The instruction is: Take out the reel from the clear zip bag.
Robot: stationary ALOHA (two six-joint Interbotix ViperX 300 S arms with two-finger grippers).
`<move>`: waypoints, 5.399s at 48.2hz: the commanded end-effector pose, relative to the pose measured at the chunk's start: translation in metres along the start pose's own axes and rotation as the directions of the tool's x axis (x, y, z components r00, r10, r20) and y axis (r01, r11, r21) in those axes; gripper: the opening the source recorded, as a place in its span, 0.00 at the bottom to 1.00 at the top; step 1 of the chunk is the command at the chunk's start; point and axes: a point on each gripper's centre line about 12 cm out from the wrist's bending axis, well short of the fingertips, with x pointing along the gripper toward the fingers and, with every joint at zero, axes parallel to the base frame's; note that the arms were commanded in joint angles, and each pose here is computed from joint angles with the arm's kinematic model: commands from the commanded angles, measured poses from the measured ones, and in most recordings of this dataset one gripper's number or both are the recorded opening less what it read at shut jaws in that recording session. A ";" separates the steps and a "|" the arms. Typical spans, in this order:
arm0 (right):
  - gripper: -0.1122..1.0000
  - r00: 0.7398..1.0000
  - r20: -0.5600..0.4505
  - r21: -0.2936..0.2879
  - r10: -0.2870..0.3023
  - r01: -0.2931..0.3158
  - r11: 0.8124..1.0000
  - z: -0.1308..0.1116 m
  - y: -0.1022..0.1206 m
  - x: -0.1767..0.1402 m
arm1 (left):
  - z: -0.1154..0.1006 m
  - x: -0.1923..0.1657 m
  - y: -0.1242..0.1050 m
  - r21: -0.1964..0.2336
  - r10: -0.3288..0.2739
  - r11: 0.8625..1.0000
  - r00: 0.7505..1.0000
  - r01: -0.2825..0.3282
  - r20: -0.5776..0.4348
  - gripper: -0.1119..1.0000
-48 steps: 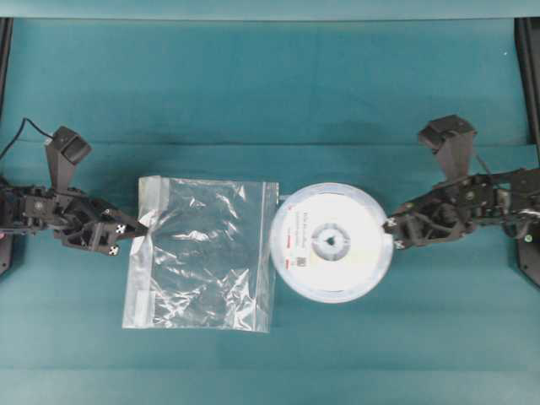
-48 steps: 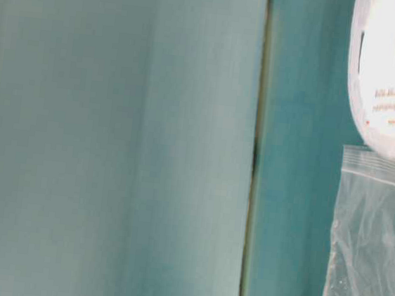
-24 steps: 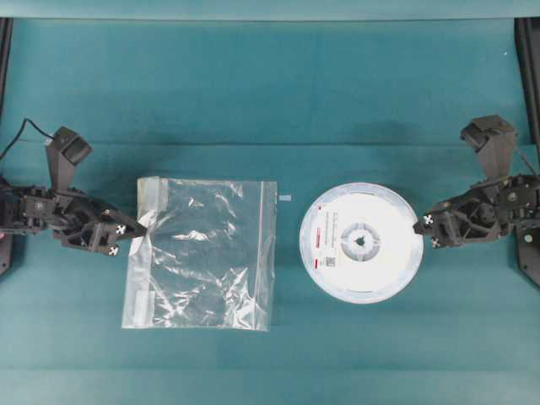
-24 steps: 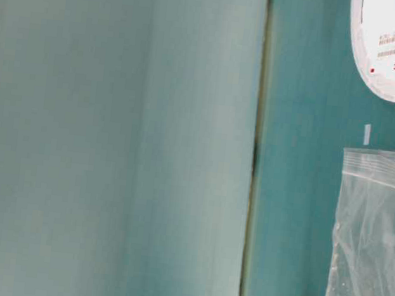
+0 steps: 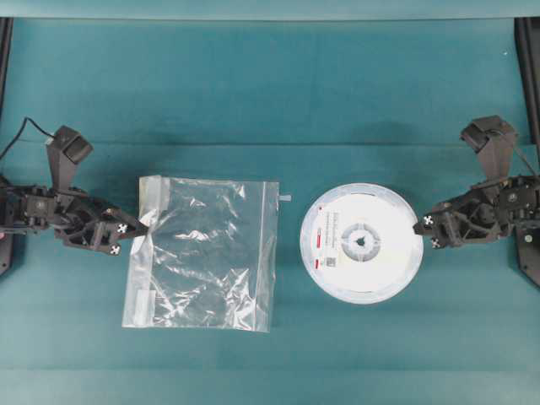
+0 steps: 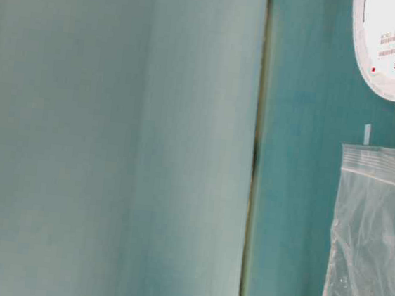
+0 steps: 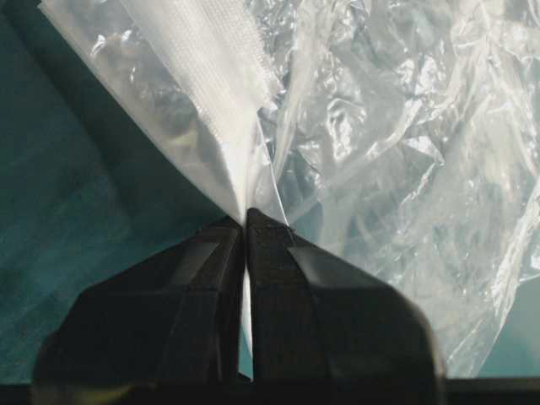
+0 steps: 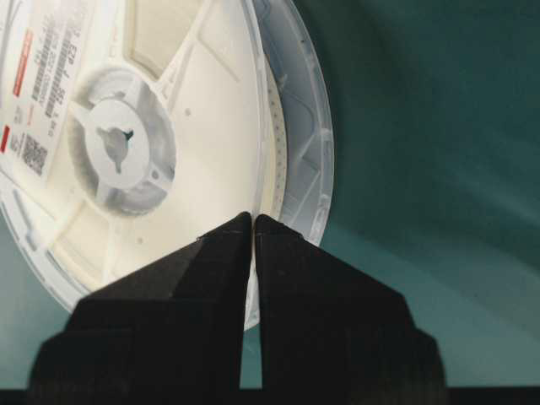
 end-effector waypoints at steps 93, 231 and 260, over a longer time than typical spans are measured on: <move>0.93 0.977 0.054 -0.319 0.207 -0.180 0.931 0.015 0.065 -0.025 | 0.013 -0.022 -0.050 0.064 -0.150 0.987 0.988 0.148 0.030 0.89; 0.92 0.742 0.209 -0.841 0.637 -0.196 0.504 0.027 0.094 -0.161 | 0.056 -0.160 -0.119 0.762 -0.459 0.630 0.863 0.150 0.209 0.89; 0.92 0.743 0.209 -0.841 0.636 -0.196 0.505 0.027 0.093 -0.160 | 0.056 -0.160 -0.118 0.760 -0.456 0.632 0.865 0.149 0.209 0.89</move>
